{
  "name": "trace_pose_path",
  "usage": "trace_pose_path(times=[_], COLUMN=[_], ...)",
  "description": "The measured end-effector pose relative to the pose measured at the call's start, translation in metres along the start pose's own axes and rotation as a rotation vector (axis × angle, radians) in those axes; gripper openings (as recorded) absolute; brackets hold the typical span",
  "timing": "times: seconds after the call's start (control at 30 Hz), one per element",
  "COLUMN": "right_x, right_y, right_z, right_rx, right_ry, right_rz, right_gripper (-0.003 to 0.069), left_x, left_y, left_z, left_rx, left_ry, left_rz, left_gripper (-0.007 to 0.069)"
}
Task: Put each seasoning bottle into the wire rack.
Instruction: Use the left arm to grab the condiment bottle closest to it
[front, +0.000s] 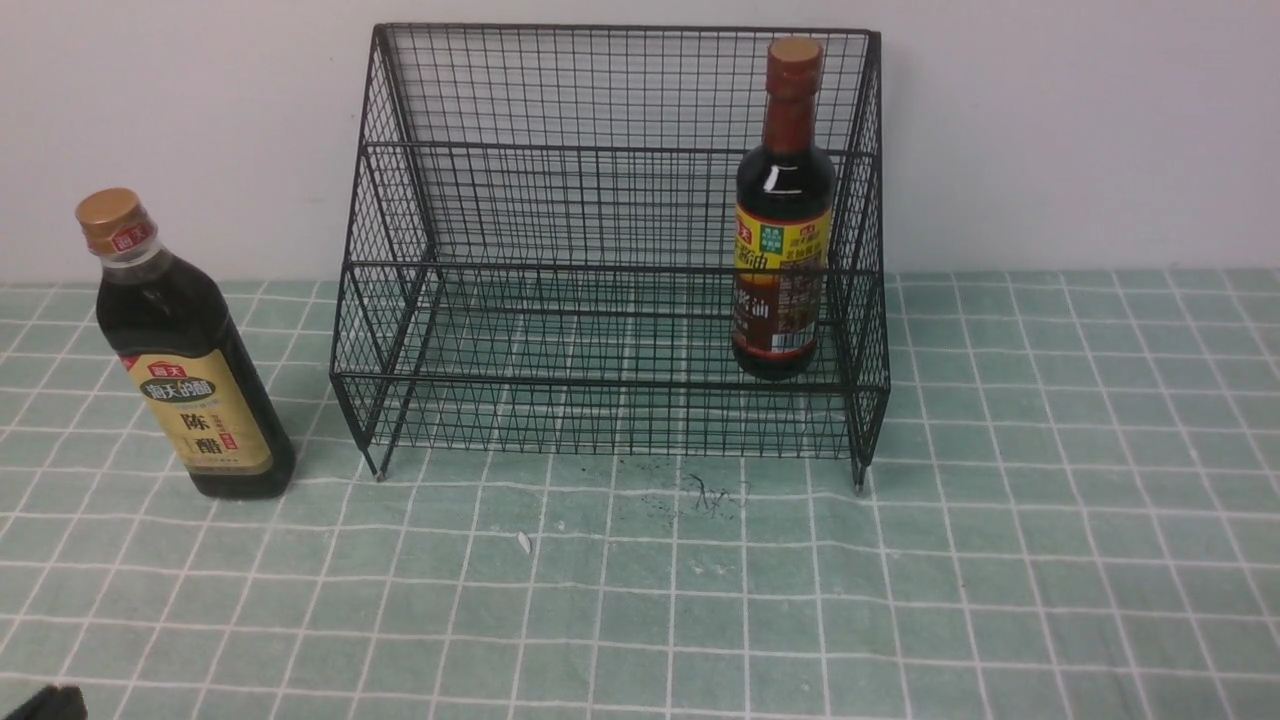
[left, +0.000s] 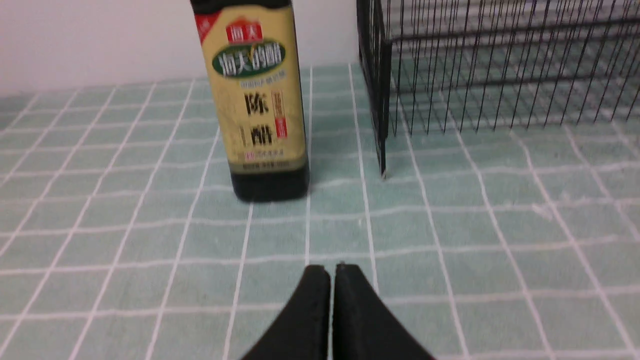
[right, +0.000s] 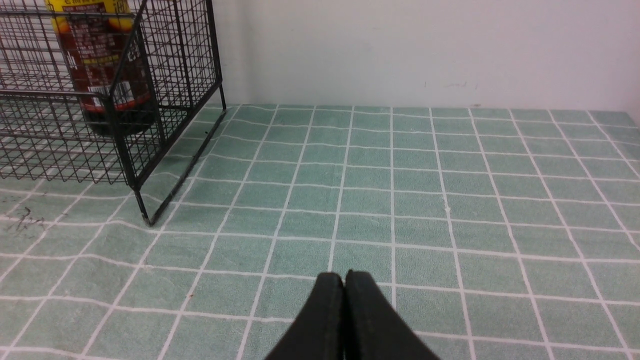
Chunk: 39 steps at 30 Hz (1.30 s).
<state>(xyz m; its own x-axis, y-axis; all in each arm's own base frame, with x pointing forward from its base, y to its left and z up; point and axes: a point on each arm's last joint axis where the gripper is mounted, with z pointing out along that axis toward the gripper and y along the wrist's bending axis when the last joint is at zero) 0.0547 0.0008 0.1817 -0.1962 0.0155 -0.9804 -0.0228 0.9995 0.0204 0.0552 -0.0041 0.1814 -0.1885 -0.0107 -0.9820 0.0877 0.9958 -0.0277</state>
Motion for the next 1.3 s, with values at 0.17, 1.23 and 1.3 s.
trace_pose_path(times=[0.17, 1.23, 1.3], right_x=[0.0, 0.0, 0.0], right_y=[0.0, 0.0, 0.0], right_z=[0.0, 0.0, 0.0], right_rx=[0.0, 0.0, 0.0], right_ry=[0.0, 0.0, 0.0], right_rz=[0.0, 0.0, 0.0], right_gripper=[-0.001, -0.001, -0.001], left_x=[-0.024, -0.17, -0.17], left_y=[0.001, 0.021, 0.022], left_z=[-0.003, 0.132, 0.143], left_rx=[-0.026, -0.209, -0.214], left_ry=[-0.274, -0.381, -0.359], left_rz=[-0.033, -0.16, -0.151], left_gripper=[-0.0006, 0.0557, 0.0561])
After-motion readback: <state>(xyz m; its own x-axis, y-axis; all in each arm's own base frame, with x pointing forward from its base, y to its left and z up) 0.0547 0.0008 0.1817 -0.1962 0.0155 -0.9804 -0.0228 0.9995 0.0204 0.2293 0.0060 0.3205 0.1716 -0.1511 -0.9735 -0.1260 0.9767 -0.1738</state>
